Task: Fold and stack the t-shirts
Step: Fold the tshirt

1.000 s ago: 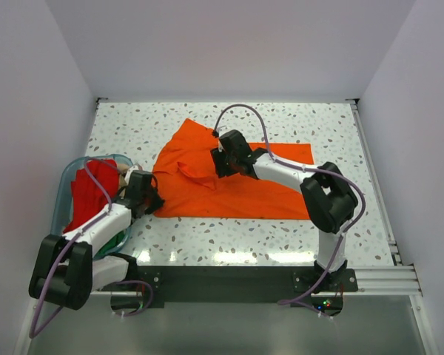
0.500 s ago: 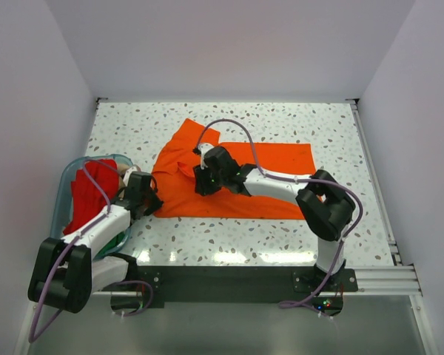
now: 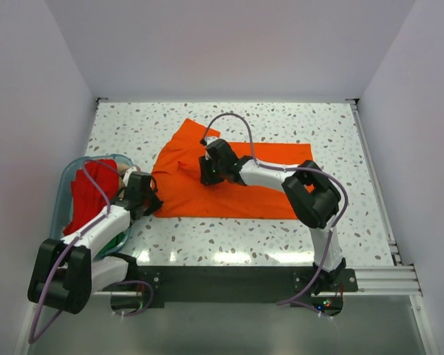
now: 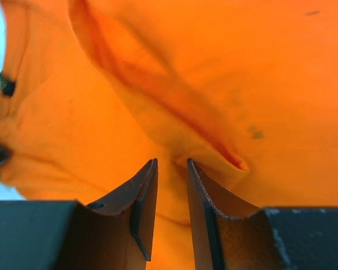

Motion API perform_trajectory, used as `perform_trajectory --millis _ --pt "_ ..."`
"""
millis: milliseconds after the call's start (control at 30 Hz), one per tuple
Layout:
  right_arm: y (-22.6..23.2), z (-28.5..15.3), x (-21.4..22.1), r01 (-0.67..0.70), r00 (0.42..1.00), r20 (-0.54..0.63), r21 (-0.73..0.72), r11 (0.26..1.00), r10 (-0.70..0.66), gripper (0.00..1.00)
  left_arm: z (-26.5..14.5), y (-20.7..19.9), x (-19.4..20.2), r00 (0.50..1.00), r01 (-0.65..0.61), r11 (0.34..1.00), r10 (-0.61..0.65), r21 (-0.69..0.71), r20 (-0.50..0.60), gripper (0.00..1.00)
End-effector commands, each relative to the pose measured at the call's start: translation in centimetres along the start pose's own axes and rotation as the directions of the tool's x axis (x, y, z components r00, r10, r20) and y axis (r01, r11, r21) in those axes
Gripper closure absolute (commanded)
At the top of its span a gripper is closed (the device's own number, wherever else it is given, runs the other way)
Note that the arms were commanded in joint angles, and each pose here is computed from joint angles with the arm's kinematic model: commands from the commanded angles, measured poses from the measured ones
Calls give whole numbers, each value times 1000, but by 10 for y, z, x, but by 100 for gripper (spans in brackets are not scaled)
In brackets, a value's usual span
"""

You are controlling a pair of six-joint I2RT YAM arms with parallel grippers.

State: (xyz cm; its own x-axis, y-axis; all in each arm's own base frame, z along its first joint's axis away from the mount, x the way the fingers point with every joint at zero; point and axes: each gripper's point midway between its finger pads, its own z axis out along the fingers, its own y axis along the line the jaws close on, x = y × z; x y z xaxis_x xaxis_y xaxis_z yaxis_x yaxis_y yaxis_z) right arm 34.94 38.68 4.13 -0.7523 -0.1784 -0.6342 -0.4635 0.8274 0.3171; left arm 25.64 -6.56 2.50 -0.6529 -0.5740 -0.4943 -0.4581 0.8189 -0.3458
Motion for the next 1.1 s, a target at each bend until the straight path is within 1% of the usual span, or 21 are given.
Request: perform_trajectory --millis 0,233,333,400,433,467,500,533,567,667,700,733,767,800,833,900,933,967,1000,1033,1067 --pt "-23 -8 -37 -94 993 80 41 995 91 69 1 4 -3 1000 -9 1000 9 -8 22 90" --pt "-46 -9 -37 -113 992 60 88 990 108 69 -1 1 -5 1000 -16 1000 16 7 20 90" --pt "-54 -21 -45 -126 989 86 96 987 118 68 -11 -20 -22 999 -25 998 22 64 45 89" --pt "-59 -35 -59 -152 983 119 97 984 140 68 -19 -36 -36 996 -50 993 42 105 72 85" --pt "-72 -42 -68 -182 976 141 107 977 166 68 -27 -54 -53 994 -65 987 51 144 101 83" --pt "-77 -48 -74 -197 972 154 110 974 179 68 -31 -64 -63 991 -77 983 57 165 121 77" --pt "-82 -58 -82 -209 967 170 113 971 189 68 -35 -74 -73 989 -88 978 63 188 138 74" --pt "-99 -67 -92 -244 956 195 127 961 217 67 -42 -95 -92 983 -105 968 68 226 168 72" --pt "-108 -72 -97 -263 950 210 134 955 232 66 -44 -106 -101 981 -117 963 73 244 181 66" --pt "-141 -95 -113 -331 922 260 149 932 286 66 -45 -149 -139 965 -169 940 97 296 244 57" --pt "-161 -104 -119 -365 907 284 165 916 310 66 -42 -158 -148 959 -186 936 107 299 261 55" --pt "-168 -109 -120 -382 899 292 162 910 326 65 -30 -174 -165 949 -213 933 127 289 288 53" --pt "-175 -114 -123 -397 891 305 162 903 337 65 -22 -181 -172 945 -227 932 142 283 294 51" --pt "-193 -121 -126 -426 876 325 176 887 356 65 7 -183 -169 951 -237 939 172 250 256 50" --pt "-200 -125 -126 -444 867 334 178 878 371 65 4 -203 -193 932 -277 925 193 259 307 50" --pt "-222 -135 -129 -483 844 364 196 854 394 65 26 -213 -204 920 -313 921 233 231 317 48" --pt "-229 -138 -128 -494 838 373 207 844 399 65 47 -223 -214 905 -349 914 272 206 326 48" --pt "-239 -143 -128 -511 827 393 224 830 403 65 58 -228 -218 897 -372 907 295 199 330 48" --pt "-250 -149 -128 -531 813 412 235 814 412 65 91 -224 -210 897 -390 905 333 168 290 48" --pt "-257 -149 -124 -539 809 416 244 806 416 65 93 -235 -227 876 -420 895 356 150 325 48" --pt "-261 -153 -125 -544 803 431 250 801 411 65 104 -236 -229 870 -433 891 373 136 322 47"
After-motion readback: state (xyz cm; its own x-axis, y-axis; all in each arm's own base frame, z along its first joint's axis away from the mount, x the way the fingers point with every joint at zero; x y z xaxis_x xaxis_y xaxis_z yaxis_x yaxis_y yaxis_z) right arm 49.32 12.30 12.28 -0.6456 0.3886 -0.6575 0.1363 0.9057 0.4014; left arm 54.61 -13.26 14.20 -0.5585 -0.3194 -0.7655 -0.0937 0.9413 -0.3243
